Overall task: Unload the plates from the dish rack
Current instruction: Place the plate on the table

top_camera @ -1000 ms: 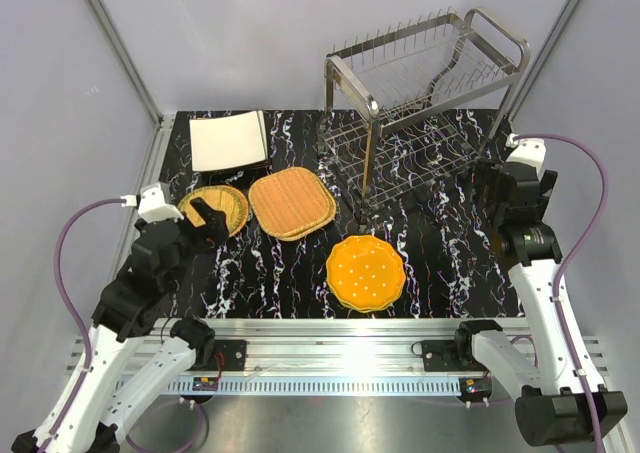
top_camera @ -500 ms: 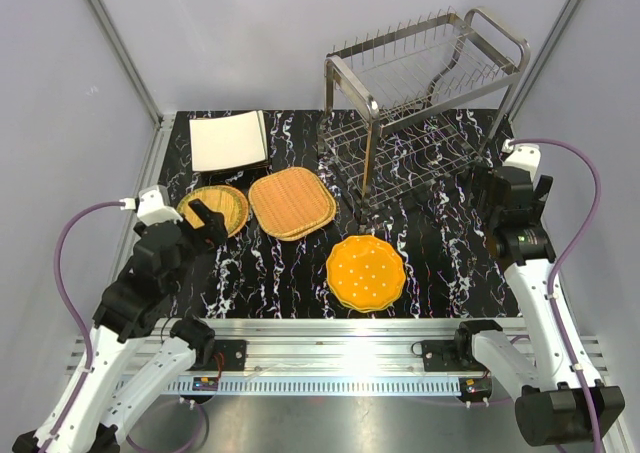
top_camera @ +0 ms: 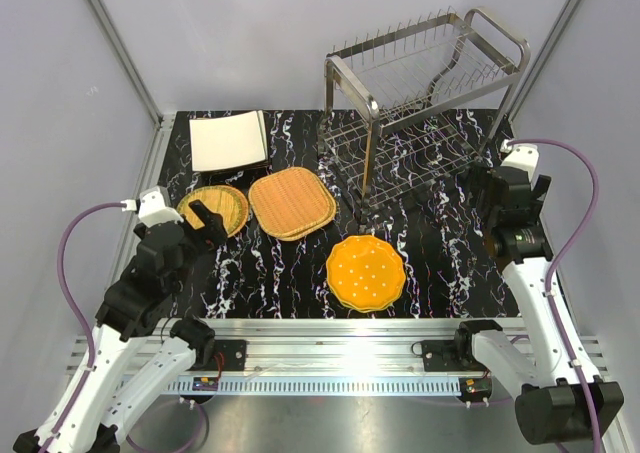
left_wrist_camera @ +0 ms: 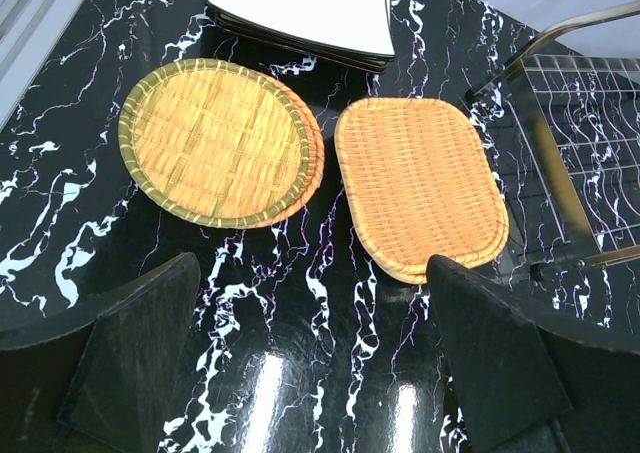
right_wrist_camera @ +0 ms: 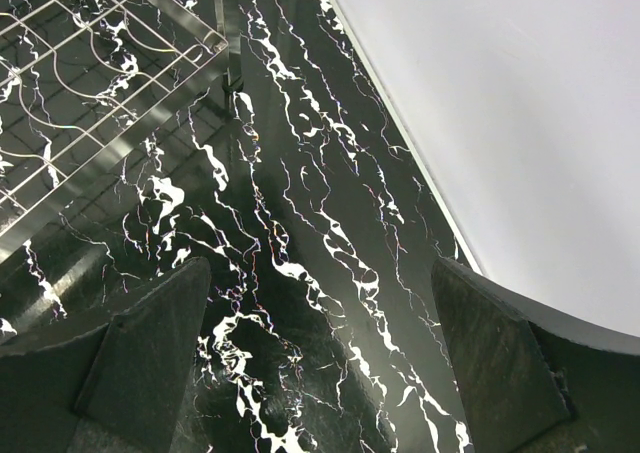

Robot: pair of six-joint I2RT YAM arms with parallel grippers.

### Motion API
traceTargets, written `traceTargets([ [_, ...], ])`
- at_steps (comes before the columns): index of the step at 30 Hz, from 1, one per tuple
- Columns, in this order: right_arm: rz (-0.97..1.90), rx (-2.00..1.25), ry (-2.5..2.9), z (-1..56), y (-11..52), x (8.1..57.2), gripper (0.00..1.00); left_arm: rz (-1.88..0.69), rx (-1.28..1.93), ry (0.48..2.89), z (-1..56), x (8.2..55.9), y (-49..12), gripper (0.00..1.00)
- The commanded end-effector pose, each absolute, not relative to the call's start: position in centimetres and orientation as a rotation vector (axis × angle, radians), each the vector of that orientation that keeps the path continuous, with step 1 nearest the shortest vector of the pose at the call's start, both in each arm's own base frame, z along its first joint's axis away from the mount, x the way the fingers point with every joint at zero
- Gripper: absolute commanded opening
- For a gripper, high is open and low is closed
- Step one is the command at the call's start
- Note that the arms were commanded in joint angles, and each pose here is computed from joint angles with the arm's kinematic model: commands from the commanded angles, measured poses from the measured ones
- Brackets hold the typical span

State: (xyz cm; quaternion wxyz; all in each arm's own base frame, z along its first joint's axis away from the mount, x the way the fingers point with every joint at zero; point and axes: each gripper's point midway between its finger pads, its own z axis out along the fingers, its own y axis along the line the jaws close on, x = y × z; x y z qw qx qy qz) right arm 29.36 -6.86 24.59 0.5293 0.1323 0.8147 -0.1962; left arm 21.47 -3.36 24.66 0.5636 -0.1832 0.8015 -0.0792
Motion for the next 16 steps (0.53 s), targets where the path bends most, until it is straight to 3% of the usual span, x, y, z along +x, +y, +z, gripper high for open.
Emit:
traceTargets([
  [1, -0.483, 0.366, 1.882, 25.63, -7.43, 29.94, 1.0, -0.17, -0.466, 1.825, 25.63, 22.02, -2.73, 0.99],
  [16, -0.506, 0.309, 1.891, 24.8, -7.38, 30.41, 1.0, -0.15, -0.474, 1.79, 25.91, 22.85, -2.57, 0.99],
])
